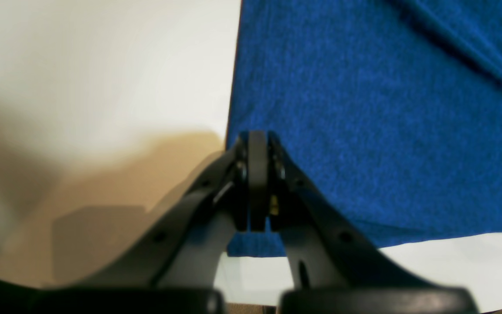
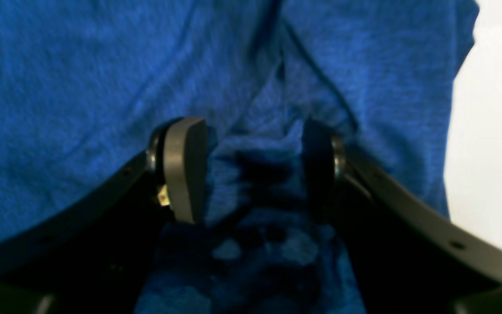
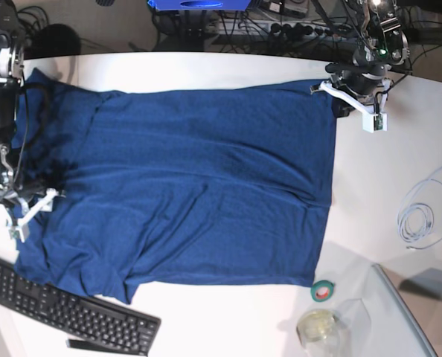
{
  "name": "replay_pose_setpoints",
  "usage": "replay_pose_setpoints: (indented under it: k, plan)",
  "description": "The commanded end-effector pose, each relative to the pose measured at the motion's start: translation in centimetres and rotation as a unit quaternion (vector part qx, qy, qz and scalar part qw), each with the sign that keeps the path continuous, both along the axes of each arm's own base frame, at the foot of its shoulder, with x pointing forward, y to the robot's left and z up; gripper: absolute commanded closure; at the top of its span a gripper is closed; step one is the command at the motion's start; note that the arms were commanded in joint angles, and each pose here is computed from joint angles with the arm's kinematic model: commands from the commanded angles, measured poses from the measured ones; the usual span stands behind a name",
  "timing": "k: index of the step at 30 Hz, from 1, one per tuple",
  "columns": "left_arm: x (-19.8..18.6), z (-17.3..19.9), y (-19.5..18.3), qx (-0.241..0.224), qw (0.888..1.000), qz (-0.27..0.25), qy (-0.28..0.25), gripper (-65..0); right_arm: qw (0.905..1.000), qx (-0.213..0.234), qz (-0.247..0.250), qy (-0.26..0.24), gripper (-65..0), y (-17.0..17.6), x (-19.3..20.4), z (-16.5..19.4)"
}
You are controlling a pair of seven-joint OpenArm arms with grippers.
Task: Layout the t-shirt on the table in an organized manner, then fold the t-shirt properly
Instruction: 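Grasp the shirt side with the right gripper and pull it outward, then drag the shirt fabric with the right gripper toward the shirt center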
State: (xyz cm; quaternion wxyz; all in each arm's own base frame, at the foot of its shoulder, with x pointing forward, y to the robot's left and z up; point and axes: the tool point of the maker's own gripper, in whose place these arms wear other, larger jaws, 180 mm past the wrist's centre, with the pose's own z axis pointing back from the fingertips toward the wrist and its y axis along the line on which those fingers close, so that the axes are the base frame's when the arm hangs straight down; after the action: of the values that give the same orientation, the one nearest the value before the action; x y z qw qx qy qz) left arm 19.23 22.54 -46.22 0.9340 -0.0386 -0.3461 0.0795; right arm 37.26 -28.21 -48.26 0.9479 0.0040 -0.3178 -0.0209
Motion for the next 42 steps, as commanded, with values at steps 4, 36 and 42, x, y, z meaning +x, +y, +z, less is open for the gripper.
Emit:
replay_pose_setpoints:
  k: [4,36,42]
  plan:
    - [0.5,0.8,0.3,0.003,1.0,0.001,-0.017,0.0,0.9993,-0.008,-0.005,-0.036,-24.8,-1.0,2.1,2.2]
    - [0.9,1.0,0.9,0.01,1.0,0.0,-0.02,0.0,0.9881,0.012,0.114,-0.103,-0.3,11.9,0.9,10.9]
    - [0.9,1.1,0.9,0.01,1.0,0.0,-0.021,0.0,0.9846,0.048,0.137,-0.097,-0.3,15.4,0.0,10.0]
